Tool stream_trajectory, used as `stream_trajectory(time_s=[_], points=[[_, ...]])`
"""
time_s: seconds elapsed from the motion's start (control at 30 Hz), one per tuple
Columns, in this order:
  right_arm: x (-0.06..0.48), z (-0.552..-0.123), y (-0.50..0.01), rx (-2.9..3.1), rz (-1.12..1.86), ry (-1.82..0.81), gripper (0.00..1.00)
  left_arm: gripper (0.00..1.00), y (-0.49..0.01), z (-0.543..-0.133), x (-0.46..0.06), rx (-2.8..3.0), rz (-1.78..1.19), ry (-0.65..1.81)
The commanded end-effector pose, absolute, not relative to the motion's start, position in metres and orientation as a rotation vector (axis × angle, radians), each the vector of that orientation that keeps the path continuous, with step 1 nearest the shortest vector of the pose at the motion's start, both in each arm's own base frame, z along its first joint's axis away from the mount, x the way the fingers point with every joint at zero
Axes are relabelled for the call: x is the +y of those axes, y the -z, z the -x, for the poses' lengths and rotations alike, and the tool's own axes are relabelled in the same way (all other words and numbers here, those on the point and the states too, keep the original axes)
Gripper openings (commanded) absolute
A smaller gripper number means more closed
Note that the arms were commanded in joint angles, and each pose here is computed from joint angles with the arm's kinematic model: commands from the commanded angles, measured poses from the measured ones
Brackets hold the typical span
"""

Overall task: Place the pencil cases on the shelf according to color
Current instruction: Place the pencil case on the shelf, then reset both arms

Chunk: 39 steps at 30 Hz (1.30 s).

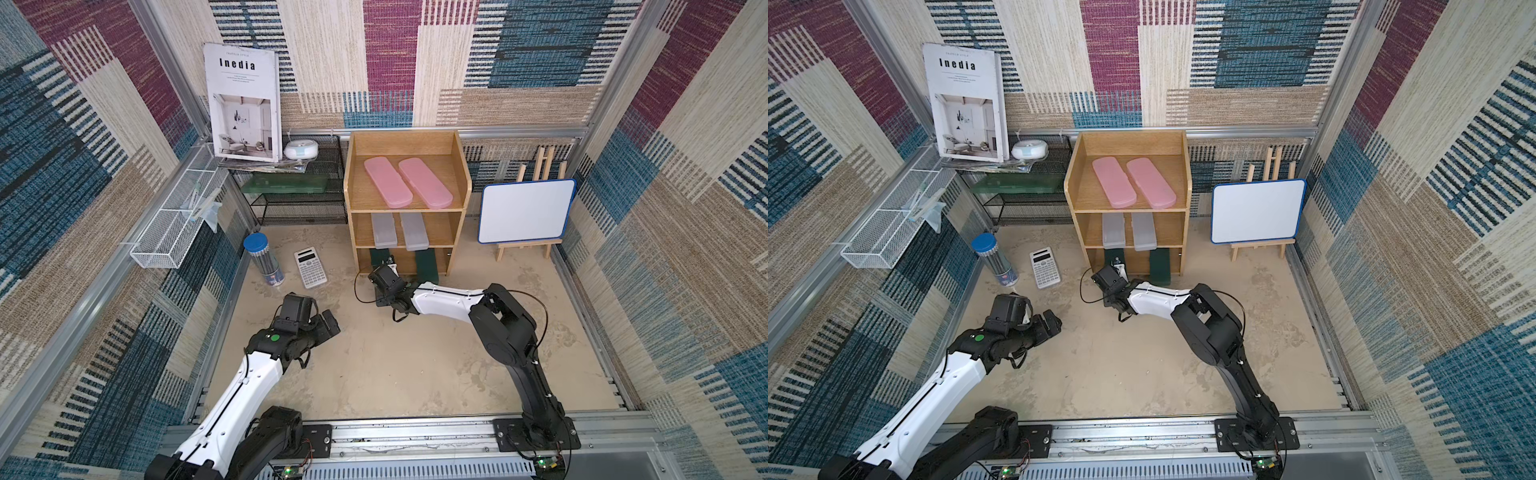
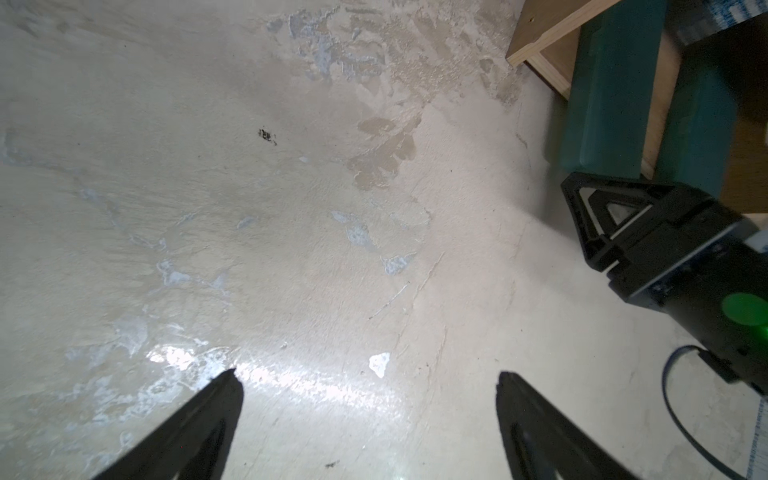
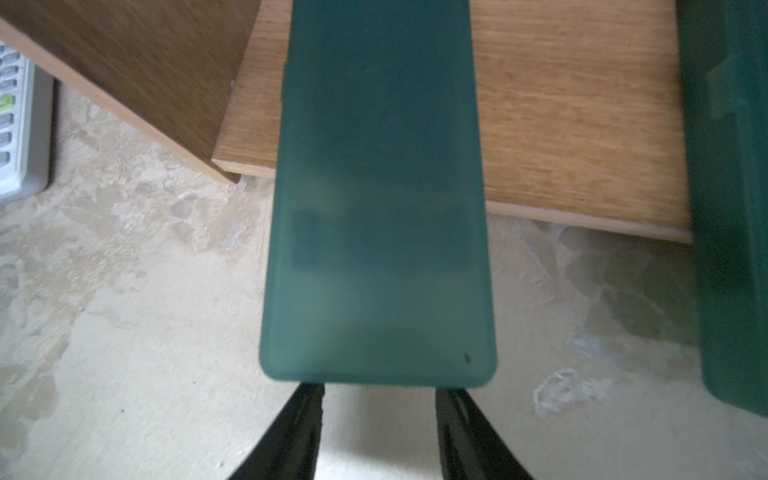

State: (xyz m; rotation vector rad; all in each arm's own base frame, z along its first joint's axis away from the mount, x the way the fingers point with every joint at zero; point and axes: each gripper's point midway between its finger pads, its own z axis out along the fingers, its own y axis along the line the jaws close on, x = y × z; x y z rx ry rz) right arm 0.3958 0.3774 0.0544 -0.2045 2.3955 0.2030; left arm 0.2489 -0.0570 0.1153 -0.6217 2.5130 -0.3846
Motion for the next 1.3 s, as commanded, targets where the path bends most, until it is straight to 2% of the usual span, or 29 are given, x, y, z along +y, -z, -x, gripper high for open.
stream_trajectory(time_s=[0.0,0.07,0.2,0.4,0.63,0.87,1.07,1.27], points=[[0.38,-0.394,-0.084,2.327,0.201,-0.261,0.54,0.99,-0.122,-0.249,-0.047,2.493,0.614,0.316],[0.375,-0.387,-0.102,2.295,0.201,-0.287,0.6,0.99,-0.13,-0.251,-0.042,2.451,0.625,0.295],[0.359,-0.367,-0.136,2.239,0.216,-0.322,0.8,0.99,-0.152,-0.257,-0.032,2.352,0.626,0.249],[0.303,-0.34,-0.175,2.148,0.202,-0.216,0.99,0.99,-0.174,-0.281,-0.019,2.267,0.549,0.12],[0.19,-0.339,-0.215,1.97,0.032,0.114,0.99,0.99,-0.185,-0.315,-0.001,2.131,0.39,-0.087],[0.099,-0.359,-0.225,1.846,-0.006,0.126,0.99,0.99,-0.164,-0.325,0.03,2.074,0.329,-0.37],[0.037,-0.359,-0.21,1.75,-0.101,0.141,0.99,0.99,-0.131,-0.347,0.025,2.014,0.257,-0.361],[0.003,-0.343,-0.188,1.63,-0.131,0.189,0.99,1.0,-0.116,-0.376,0.016,1.975,0.17,-0.331]])
